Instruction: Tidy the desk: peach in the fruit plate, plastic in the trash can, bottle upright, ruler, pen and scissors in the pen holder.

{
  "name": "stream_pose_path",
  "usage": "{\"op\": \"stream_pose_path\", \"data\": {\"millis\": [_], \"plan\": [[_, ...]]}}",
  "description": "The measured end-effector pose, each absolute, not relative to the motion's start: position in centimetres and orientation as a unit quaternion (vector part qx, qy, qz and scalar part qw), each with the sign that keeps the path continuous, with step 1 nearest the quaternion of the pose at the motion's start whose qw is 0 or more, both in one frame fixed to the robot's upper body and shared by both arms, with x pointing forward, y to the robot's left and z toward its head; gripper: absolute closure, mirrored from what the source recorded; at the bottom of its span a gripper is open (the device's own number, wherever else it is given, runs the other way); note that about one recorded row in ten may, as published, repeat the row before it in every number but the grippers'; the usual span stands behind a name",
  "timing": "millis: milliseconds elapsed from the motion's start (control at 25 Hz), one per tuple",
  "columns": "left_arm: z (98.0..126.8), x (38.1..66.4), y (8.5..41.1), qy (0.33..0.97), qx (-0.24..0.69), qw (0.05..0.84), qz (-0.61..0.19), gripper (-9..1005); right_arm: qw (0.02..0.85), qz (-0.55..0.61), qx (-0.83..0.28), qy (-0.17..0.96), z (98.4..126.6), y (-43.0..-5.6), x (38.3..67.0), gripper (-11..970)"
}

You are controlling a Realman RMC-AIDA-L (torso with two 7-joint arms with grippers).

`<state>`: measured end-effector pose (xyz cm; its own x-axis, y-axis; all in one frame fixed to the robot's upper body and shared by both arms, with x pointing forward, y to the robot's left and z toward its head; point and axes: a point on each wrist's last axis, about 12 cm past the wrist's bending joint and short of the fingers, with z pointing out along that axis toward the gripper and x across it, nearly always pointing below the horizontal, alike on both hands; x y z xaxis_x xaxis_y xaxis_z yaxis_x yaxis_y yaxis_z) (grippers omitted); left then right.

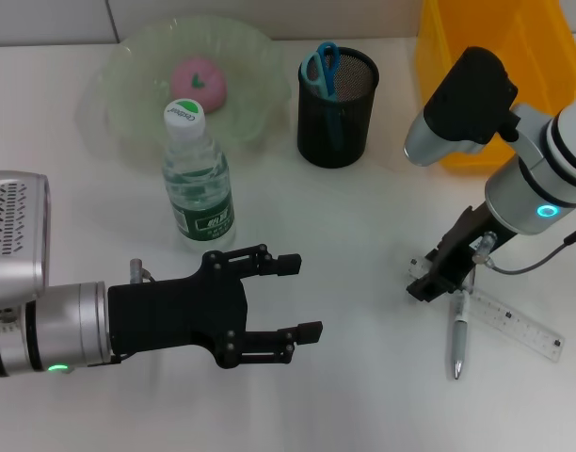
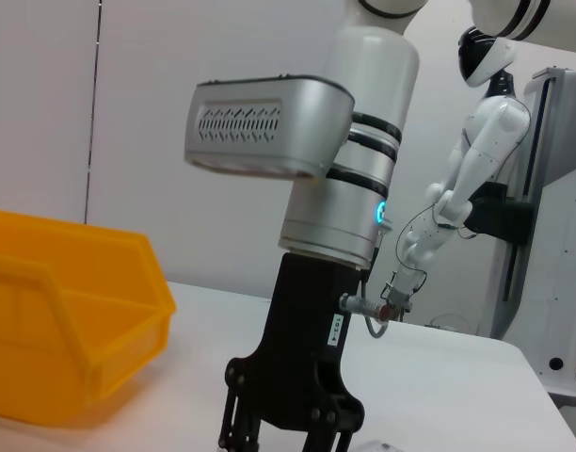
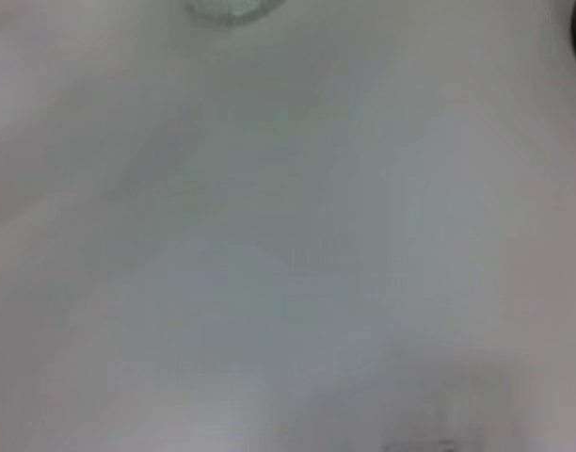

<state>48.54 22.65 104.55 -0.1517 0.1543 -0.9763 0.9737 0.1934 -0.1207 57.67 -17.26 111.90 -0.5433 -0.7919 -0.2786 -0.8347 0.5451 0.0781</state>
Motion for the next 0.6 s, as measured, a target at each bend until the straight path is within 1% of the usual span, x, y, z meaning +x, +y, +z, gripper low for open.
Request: {"op": "stream_pose_path", "data": {"millis": [80, 280, 440, 480, 560, 600], "plan": [[104.5, 48.5, 22.7, 0.617, 0.457, 0.464, -0.441, 198, 0.101, 0.102, -0.464, 0.874, 111.8, -17.2, 57.7, 445], [104.7, 48.6, 22.7, 0.615, 0.457, 0.467, -0.441, 199, 0.106, 0.104, -0.460, 0.875, 112.1, -17.2, 57.8, 550], [104.7, 48.6, 22.7, 0.615, 0.457, 0.467, -0.441, 199, 0.115, 0.105, -0.457, 0.876, 112.5, -17.2, 57.8, 572], [104.7, 48.6, 22.7, 0.615, 0.457, 0.467, -0.441, 199, 0.132, 0.113, -0.454, 0.874, 113.2, -17.1, 57.8, 578], [104.7, 48.6, 22.7, 0.614, 0.457, 0.467, -0.442, 199, 0.142, 0.119, -0.452, 0.873, 113.6, -17.1, 57.8, 578], [104.7, 48.6, 22.6, 0.614, 0.457, 0.468, -0.442, 199, 0.161, 0.129, -0.445, 0.871, 114.4, -17.2, 58.0, 578]]}}
